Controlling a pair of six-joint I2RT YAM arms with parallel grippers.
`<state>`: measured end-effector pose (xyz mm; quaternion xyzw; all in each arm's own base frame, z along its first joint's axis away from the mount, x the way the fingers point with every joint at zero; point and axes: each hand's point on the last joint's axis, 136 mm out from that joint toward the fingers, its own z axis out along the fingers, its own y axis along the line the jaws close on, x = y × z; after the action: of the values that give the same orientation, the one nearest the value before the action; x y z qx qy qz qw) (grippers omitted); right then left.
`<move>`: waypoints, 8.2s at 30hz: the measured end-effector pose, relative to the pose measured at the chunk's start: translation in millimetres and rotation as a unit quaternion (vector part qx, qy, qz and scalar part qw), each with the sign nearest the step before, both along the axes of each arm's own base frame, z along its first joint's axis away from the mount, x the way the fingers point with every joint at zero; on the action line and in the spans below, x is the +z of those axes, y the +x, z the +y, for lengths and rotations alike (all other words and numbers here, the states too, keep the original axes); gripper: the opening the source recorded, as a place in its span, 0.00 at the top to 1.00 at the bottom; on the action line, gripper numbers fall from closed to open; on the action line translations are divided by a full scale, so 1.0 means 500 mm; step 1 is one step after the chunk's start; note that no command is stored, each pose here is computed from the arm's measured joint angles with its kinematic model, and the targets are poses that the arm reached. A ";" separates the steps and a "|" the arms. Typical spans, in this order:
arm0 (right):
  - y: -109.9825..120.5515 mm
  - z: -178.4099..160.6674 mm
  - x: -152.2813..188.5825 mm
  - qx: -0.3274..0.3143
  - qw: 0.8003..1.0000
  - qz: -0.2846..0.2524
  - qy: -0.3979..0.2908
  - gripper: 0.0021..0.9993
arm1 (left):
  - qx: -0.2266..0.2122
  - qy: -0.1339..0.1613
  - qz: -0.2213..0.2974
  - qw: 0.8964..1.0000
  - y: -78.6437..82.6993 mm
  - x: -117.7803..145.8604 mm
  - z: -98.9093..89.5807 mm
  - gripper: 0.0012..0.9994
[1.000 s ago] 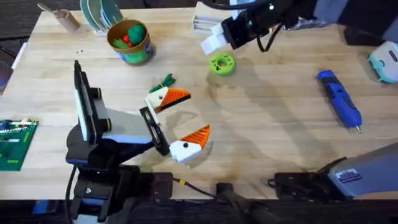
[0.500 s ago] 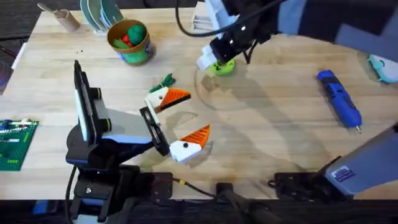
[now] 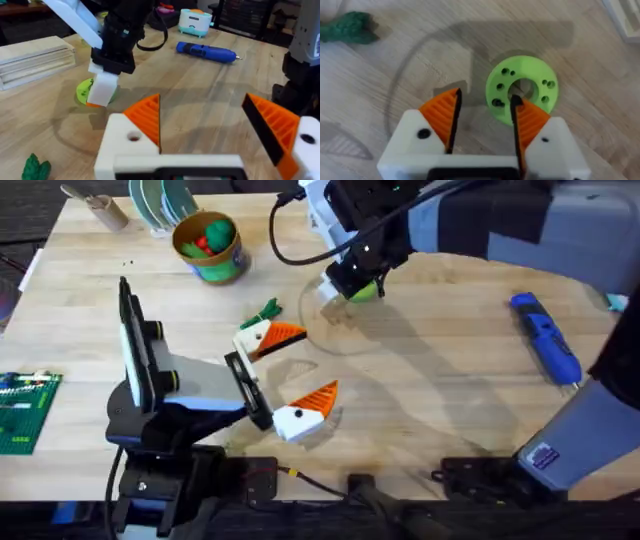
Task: Pick up the gripper from the table and insert it into the empty holder that is missing its gripper. Then pick up a screw, insert it into the mounting hole, and use the screwdriver to tighten it. Finally, clean up the table by picking up the vegetable and placing it into the bucket.
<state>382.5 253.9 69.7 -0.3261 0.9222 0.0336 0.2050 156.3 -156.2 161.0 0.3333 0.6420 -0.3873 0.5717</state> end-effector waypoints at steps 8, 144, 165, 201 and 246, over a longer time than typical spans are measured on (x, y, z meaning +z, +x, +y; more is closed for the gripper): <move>0.006 -0.004 -0.013 -0.004 1.000 -0.002 -0.009 0.48 | 0.000 0.001 -0.001 1.000 0.000 0.000 0.000 0.01; -0.036 -0.050 -0.019 -0.009 0.996 0.050 -0.070 0.91 | 0.000 0.001 -0.001 1.000 0.000 0.000 0.000 0.01; -0.035 -0.050 -0.024 -0.009 0.996 0.051 -0.071 0.83 | 0.000 0.001 -0.001 1.000 0.000 0.000 0.000 0.01; -0.012 -0.080 0.162 -0.024 0.999 -0.028 -0.022 0.99 | 0.000 0.001 -0.001 1.000 0.000 0.000 0.000 0.01; -0.356 0.242 0.362 0.292 0.956 0.013 0.017 0.99 | 0.000 0.001 -0.001 1.000 0.000 0.000 0.000 0.01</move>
<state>204.4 375.1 250.6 -0.5767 0.7890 0.1124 0.1796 156.2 -156.2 161.0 0.3342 0.6415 -0.3868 0.5720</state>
